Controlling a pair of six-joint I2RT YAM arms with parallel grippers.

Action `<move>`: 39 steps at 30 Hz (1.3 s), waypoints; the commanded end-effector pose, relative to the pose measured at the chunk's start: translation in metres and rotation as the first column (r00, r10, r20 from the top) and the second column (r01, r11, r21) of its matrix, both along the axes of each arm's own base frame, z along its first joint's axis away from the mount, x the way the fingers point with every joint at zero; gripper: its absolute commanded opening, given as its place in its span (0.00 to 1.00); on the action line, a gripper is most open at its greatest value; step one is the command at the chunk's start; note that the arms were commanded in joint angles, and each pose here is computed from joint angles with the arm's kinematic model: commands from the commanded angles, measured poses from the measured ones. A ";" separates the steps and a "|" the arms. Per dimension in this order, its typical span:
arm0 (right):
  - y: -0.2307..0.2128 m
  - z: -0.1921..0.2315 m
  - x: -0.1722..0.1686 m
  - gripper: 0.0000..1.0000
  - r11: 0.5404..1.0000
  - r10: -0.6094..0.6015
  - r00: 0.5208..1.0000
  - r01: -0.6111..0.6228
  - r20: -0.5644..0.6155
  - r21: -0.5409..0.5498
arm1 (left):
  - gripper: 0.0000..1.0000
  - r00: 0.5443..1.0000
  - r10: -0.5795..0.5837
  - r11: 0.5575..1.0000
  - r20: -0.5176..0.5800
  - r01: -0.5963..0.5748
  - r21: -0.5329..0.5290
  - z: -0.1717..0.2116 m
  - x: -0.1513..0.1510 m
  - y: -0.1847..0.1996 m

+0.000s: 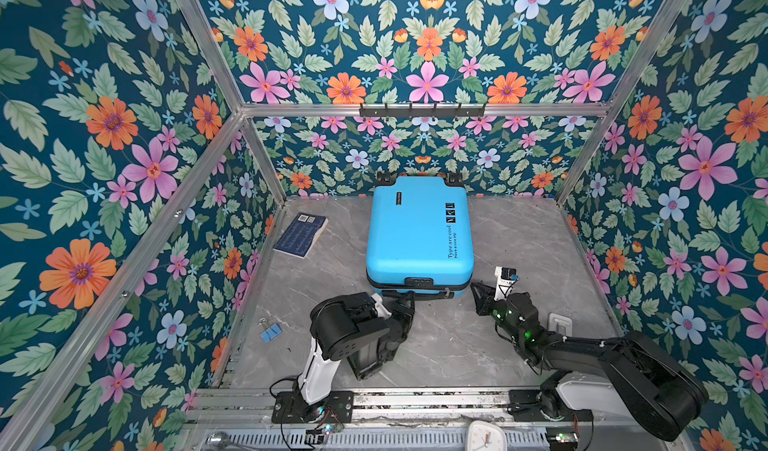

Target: Pack the luggage

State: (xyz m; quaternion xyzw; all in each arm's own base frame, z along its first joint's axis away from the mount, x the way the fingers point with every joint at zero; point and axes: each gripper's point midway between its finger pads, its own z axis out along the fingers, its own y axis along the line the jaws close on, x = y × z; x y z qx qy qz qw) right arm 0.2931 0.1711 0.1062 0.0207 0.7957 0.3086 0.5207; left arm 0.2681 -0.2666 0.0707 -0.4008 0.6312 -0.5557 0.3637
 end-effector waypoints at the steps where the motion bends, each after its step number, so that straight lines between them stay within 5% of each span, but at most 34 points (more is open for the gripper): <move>1: 0.023 0.015 -0.011 0.32 0.989 0.133 0.990 -0.135 0.038 0.053 | 0.00 0.999 -0.005 0.994 0.035 0.002 0.105 -0.004 0.001 0.001; 14: 0.073 0.019 -0.025 0.37 0.944 0.312 0.949 -0.315 0.043 0.095 | 0.00 0.999 -0.013 0.995 0.037 0.009 0.100 -0.003 0.001 -0.001; 32: 0.087 0.017 0.009 0.27 0.964 0.216 0.973 -0.226 0.085 0.138 | 0.00 0.999 -0.028 0.995 0.035 0.025 0.095 -0.005 0.001 -0.007; 39: 0.076 0.004 0.024 0.22 0.980 0.098 0.994 -0.106 0.053 0.170 | 0.00 0.999 -0.031 0.995 0.032 0.028 0.095 -0.006 0.001 -0.008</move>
